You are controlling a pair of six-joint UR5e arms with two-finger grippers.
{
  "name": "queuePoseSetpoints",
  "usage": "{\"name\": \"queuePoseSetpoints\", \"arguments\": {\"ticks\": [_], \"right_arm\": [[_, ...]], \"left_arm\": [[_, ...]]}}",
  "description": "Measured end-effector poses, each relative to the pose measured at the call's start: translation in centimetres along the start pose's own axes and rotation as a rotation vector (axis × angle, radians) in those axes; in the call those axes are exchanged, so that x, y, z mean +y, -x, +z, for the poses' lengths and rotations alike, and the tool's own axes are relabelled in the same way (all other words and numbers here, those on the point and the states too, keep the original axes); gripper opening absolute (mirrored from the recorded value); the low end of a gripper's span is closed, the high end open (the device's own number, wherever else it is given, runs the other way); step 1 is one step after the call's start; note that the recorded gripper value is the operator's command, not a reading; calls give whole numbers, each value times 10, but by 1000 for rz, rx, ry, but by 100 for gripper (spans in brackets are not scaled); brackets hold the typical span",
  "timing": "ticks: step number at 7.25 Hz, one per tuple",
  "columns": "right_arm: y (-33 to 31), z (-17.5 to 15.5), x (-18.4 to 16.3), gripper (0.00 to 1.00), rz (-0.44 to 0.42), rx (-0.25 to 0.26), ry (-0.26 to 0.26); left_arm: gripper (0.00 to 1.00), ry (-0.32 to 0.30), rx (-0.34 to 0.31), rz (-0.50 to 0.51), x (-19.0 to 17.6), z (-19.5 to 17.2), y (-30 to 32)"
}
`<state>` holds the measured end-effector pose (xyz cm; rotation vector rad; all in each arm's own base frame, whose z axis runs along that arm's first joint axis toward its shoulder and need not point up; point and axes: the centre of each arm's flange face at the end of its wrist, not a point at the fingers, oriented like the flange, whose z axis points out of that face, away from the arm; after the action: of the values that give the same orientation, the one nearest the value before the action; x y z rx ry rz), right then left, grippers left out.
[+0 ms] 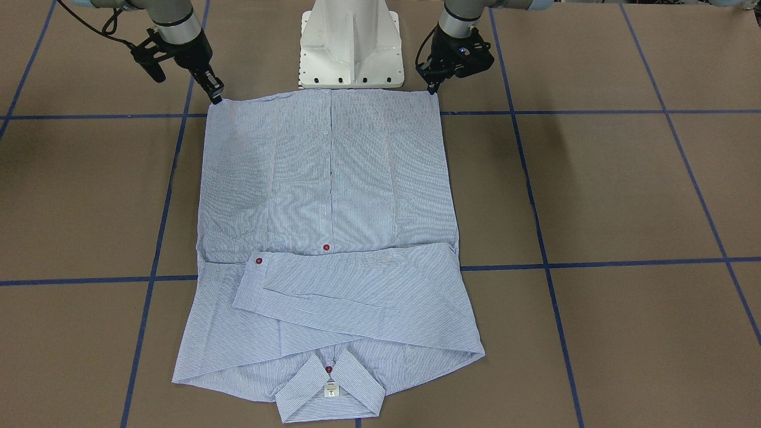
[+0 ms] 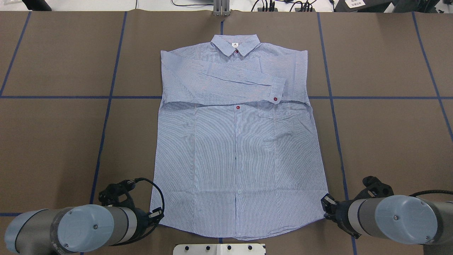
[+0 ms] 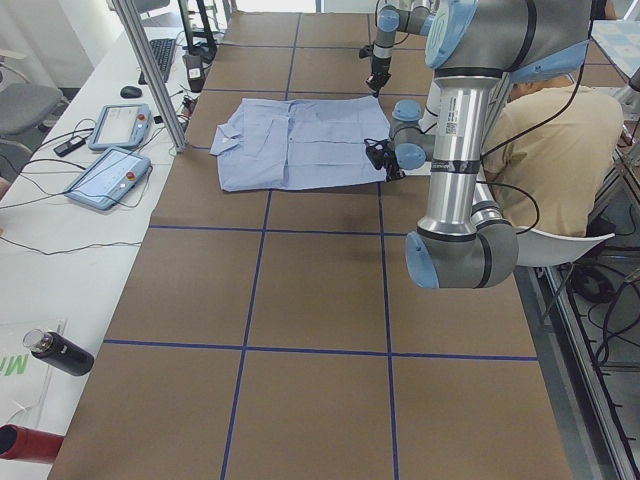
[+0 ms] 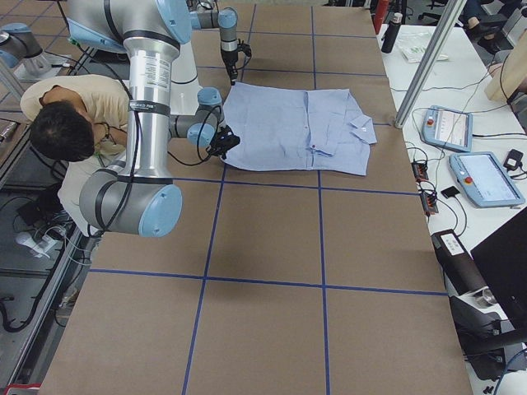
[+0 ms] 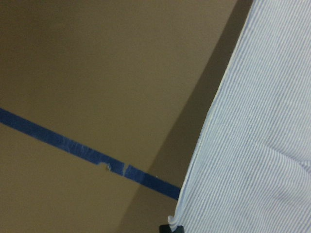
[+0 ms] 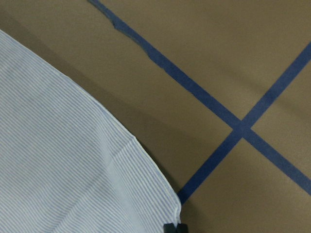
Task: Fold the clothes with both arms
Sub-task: 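Grasp both hem corners with the left and right grippers, then lift the hem with both grippers and fold it toward the collar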
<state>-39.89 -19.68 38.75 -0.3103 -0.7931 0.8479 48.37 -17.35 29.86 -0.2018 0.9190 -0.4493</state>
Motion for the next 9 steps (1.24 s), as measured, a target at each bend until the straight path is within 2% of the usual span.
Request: {"name": "queuePoseSetpoints", "arguments": {"ticks": [2, 5, 7, 9], "right_arm": [[4, -13, 4, 0, 0, -18, 19], [17, -34, -1, 0, 26, -34, 63], [51, -54, -21, 0, 82, -76, 96], [81, -75, -50, 0, 108, -120, 108]], "left_arm": [[0, 39, 7, -17, 21, -17, 5], [0, 58, 38, -20, 24, -37, 2], [0, 15, 81, -30, -6, -51, -12], [0, -26, 124, -9, -47, -72, -28]]}}
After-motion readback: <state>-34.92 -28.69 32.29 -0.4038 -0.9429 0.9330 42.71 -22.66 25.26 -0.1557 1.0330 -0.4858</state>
